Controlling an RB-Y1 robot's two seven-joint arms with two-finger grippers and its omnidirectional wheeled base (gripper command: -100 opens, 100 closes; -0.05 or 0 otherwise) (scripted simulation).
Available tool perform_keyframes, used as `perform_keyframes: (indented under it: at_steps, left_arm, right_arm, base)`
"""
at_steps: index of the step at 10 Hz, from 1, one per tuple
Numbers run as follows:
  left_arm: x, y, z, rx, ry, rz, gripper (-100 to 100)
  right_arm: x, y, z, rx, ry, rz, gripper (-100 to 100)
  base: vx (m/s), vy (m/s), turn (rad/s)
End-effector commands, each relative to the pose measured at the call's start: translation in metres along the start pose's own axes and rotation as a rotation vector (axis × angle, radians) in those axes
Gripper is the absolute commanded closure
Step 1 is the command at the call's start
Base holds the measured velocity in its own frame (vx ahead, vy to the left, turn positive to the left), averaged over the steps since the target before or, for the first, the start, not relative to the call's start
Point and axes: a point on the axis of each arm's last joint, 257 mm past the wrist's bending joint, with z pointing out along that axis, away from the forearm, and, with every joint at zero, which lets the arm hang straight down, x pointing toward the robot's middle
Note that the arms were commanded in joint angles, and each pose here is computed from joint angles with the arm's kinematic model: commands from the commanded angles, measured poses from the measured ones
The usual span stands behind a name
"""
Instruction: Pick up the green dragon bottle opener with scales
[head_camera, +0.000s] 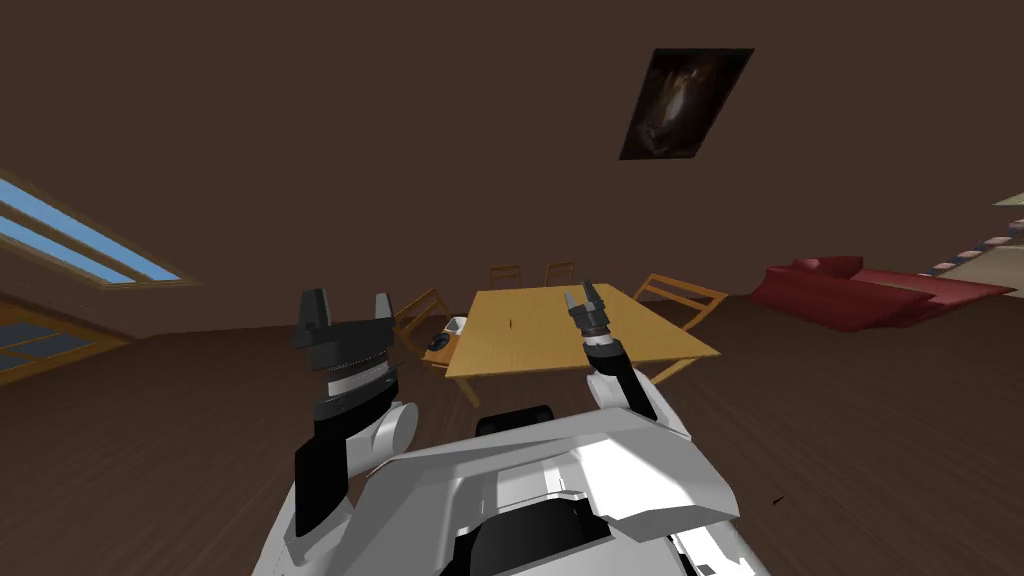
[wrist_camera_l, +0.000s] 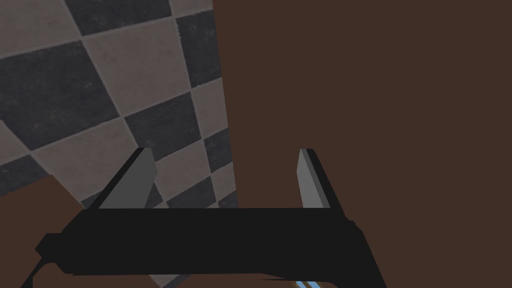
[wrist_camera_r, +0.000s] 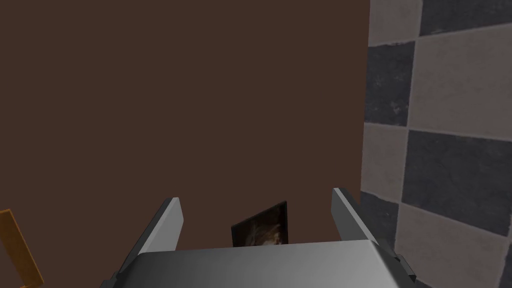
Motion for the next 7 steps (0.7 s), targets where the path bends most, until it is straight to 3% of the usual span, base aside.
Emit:
perform_keyframes:
  at_steps: [1,2,7]
  left_arm:
    - [0.0,0.0,0.0,0.0,0.0,0.0,0]
    - [0.0,0.0,0.0,0.0,0.0,0.0,0]
    - [0.0,0.0,0.0,0.0,0.0,0.0,0]
  right_arm:
    - [0.001,-0.029,-0.001,0.072,0.028,0.003,-100]
    - [0.001,-0.03,-0.001,0.074,0.028,0.004,-100]
    - [-0.004,-0.116,-0.017,0.298,0.072,-0.004,-100]
  base:
    - [-0.071,-0.025,0.417]
    - [-0.04,-0.02,0.173]
    - [-0.054,-0.012,0.337]
